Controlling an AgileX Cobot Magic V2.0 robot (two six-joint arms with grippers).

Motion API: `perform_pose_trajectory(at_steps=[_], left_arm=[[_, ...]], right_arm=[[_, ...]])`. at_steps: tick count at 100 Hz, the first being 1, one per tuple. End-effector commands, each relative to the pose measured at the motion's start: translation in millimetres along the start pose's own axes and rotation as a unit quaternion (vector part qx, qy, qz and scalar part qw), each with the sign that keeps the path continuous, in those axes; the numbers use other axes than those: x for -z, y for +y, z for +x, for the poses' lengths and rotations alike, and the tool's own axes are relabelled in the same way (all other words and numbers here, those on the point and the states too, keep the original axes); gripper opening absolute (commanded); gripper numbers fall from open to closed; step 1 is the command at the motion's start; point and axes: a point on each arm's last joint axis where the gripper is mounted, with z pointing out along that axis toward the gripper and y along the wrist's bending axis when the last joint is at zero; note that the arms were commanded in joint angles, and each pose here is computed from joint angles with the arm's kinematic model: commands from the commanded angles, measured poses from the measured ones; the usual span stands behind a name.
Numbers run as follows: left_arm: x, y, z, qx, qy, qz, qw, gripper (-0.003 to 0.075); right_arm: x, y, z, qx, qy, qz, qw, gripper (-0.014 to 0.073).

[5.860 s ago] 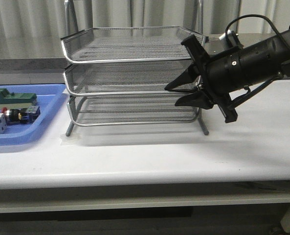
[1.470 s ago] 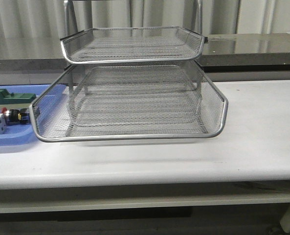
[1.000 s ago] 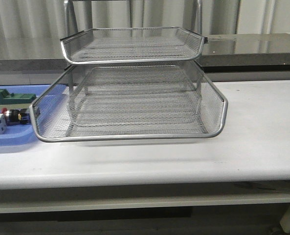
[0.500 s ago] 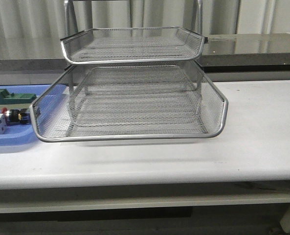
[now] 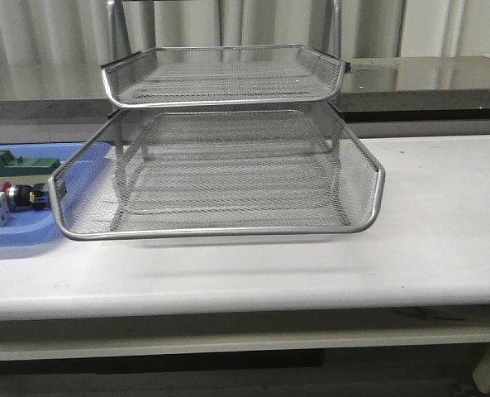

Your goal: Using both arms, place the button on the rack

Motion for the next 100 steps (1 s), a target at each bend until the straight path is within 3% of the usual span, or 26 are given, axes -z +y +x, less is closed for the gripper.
perform_pose_trajectory(at_steps=[1, 29, 50, 78, 100], left_arm=[[3.1, 0.8, -17.0, 0.027, -0.050, -0.001, 0.998, -0.0021], [-15.5, 2.5, -77.8, 0.032, -0.004, 0.003, 0.999, -0.0021], [-63.4, 3.0, -114.5, 0.032, 0.117, 0.008, 0.993, -0.0021], [-152.6, 2.9, -133.1, 0.029, 0.255, 0.013, 0.966, -0.0021], [-215.2, 2.1, -121.5, -0.011, 0.352, 0.030, 0.935, -0.0021]], right_arm=[[6.6, -0.3, -10.8, 0.002, -0.038, 0.002, 0.999, -0.0069], [6.6, -0.3, -10.8, 0.002, -0.038, 0.002, 0.999, -0.0069], [6.6, -0.3, -10.8, 0.002, -0.038, 0.002, 0.999, -0.0069], [6.6, -0.3, -10.8, 0.002, -0.038, 0.002, 0.999, -0.0069], [6.6, -0.3, -10.8, 0.002, -0.038, 0.002, 0.999, -0.0069]])
